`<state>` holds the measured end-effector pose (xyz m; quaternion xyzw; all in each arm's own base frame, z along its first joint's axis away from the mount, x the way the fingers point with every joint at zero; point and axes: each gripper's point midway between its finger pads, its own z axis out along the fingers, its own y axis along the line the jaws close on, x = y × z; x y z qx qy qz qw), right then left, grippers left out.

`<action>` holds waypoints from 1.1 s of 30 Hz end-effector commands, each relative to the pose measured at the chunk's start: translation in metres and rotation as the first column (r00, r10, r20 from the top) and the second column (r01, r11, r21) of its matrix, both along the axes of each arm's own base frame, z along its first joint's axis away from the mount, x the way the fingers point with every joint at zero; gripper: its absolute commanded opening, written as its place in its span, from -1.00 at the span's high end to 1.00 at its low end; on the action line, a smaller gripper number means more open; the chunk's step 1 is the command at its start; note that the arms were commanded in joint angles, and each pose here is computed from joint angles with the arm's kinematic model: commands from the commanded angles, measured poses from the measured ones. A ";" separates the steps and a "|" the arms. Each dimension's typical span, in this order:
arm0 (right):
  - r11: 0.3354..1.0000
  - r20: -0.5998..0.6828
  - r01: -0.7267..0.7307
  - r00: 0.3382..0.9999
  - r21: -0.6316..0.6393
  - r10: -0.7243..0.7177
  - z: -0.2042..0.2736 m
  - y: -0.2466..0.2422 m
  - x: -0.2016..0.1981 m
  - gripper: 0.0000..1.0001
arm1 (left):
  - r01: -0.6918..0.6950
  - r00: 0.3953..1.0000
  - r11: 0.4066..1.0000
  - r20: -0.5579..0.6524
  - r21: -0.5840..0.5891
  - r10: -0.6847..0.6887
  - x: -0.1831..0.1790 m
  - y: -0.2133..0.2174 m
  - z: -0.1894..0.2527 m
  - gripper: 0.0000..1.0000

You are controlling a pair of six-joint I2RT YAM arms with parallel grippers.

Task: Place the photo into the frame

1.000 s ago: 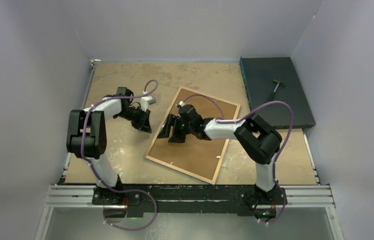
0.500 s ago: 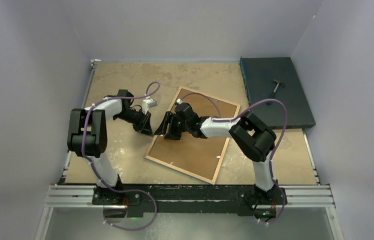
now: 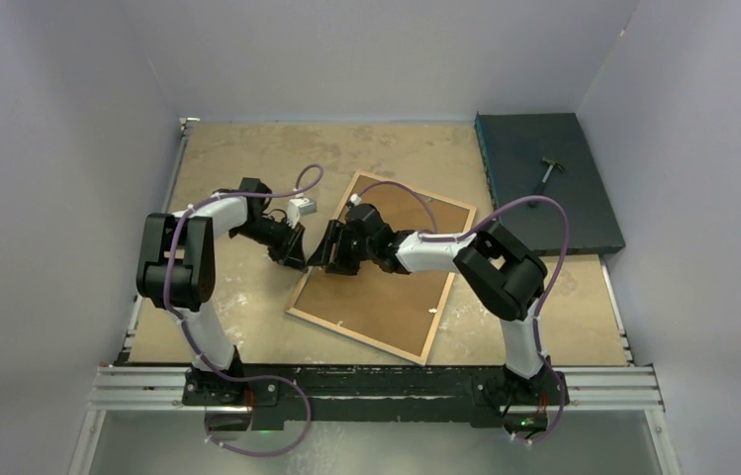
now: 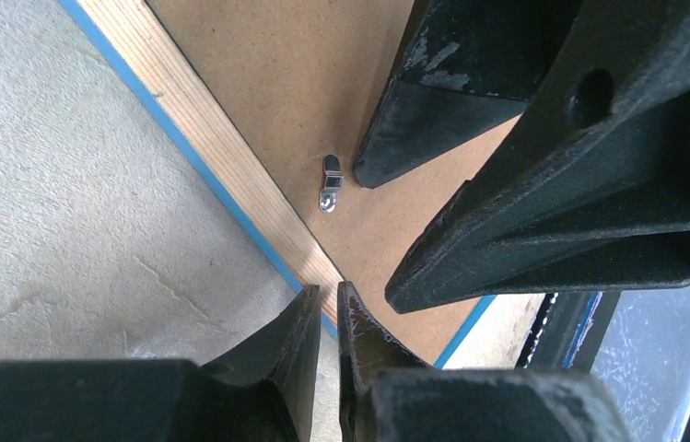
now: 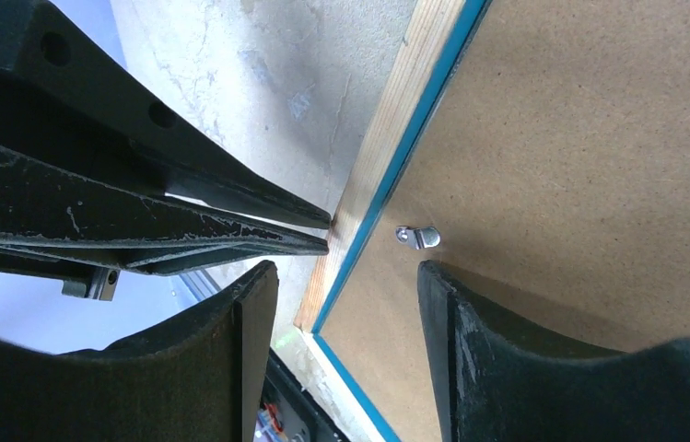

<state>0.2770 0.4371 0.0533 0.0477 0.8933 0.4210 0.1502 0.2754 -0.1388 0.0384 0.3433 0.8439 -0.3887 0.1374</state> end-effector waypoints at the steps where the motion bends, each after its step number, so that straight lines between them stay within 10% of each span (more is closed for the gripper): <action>1: 0.999 0.016 0.000 1.000 -0.040 0.000 -0.008 -0.002 0.005 -0.20 | 0.021 1.000 1.000 0.009 -0.015 -0.021 -0.001 -0.005 -0.006 0.78; 33: 0.993 0.122 -0.058 0.990 -0.099 0.070 -0.026 0.005 0.022 -0.03 | 0.059 0.998 0.998 0.003 0.012 -0.059 -0.007 -0.012 -0.018 0.86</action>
